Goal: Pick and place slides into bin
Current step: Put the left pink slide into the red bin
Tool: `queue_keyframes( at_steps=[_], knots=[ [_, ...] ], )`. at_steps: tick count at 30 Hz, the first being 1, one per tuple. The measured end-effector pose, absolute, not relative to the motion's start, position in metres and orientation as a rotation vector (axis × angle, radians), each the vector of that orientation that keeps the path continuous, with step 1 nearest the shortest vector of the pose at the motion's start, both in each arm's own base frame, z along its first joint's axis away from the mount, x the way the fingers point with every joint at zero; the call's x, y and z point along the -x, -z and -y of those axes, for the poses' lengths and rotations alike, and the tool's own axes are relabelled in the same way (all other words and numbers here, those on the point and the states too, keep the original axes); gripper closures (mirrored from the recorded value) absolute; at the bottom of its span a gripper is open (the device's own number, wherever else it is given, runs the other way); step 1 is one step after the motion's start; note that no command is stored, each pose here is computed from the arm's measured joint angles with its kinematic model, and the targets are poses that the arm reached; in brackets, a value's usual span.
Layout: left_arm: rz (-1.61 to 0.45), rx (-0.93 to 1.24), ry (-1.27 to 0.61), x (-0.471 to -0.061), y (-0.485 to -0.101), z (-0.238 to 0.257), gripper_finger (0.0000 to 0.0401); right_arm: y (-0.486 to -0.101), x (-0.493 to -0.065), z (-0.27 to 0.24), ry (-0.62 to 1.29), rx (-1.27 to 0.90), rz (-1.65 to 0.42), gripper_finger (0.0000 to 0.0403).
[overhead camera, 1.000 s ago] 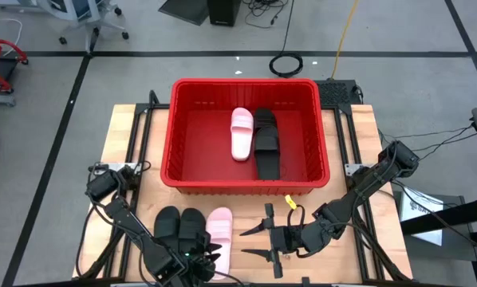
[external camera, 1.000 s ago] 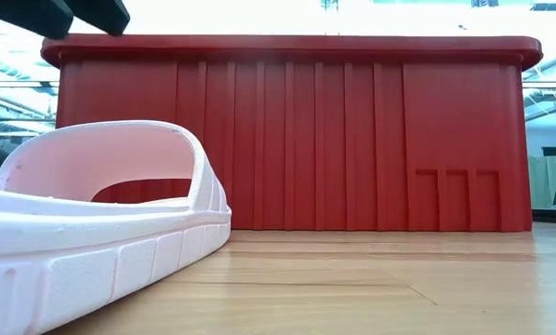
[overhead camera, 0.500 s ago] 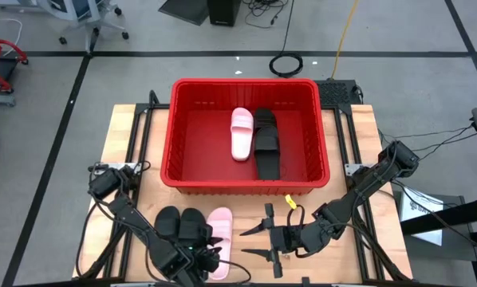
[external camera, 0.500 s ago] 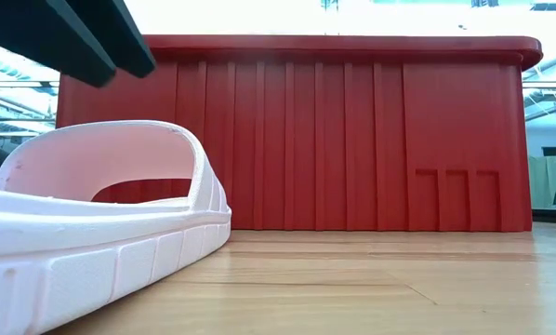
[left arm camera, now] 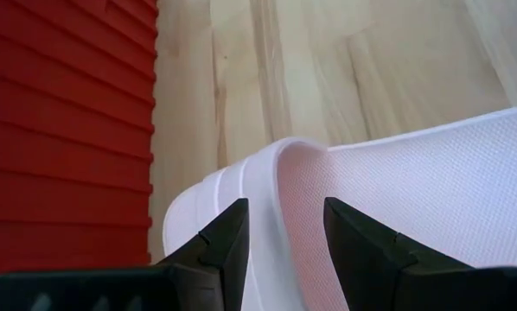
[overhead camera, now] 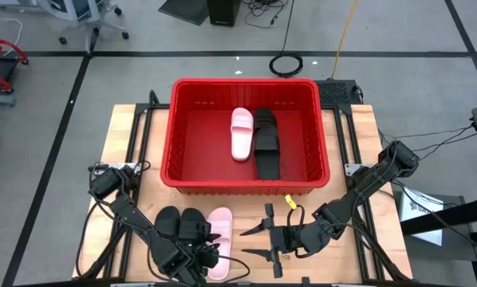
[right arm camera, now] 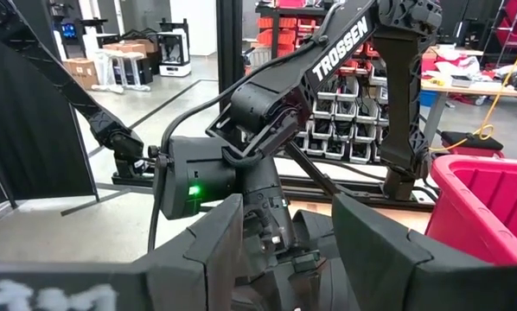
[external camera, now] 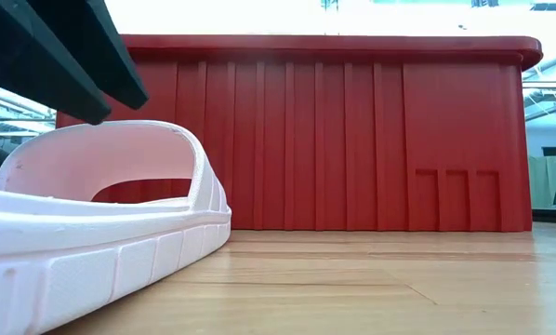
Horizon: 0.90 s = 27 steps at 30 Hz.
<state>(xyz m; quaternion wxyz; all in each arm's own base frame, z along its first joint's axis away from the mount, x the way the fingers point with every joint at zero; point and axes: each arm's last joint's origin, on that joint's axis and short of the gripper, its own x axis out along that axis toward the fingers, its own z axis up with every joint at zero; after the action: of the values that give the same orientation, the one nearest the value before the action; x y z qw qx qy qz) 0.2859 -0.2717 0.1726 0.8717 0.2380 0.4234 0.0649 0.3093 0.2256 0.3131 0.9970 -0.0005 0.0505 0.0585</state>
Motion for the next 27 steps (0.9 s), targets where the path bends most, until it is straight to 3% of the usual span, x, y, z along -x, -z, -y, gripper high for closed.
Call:
queue_keyframes(
  at_steps=[27],
  knots=[
    [-0.932,-0.437,-0.286,-0.311,-0.148,0.247,0.0254,-0.312,-0.309,-0.226,-0.117,0.01,-0.11,0.0236]
  ],
)
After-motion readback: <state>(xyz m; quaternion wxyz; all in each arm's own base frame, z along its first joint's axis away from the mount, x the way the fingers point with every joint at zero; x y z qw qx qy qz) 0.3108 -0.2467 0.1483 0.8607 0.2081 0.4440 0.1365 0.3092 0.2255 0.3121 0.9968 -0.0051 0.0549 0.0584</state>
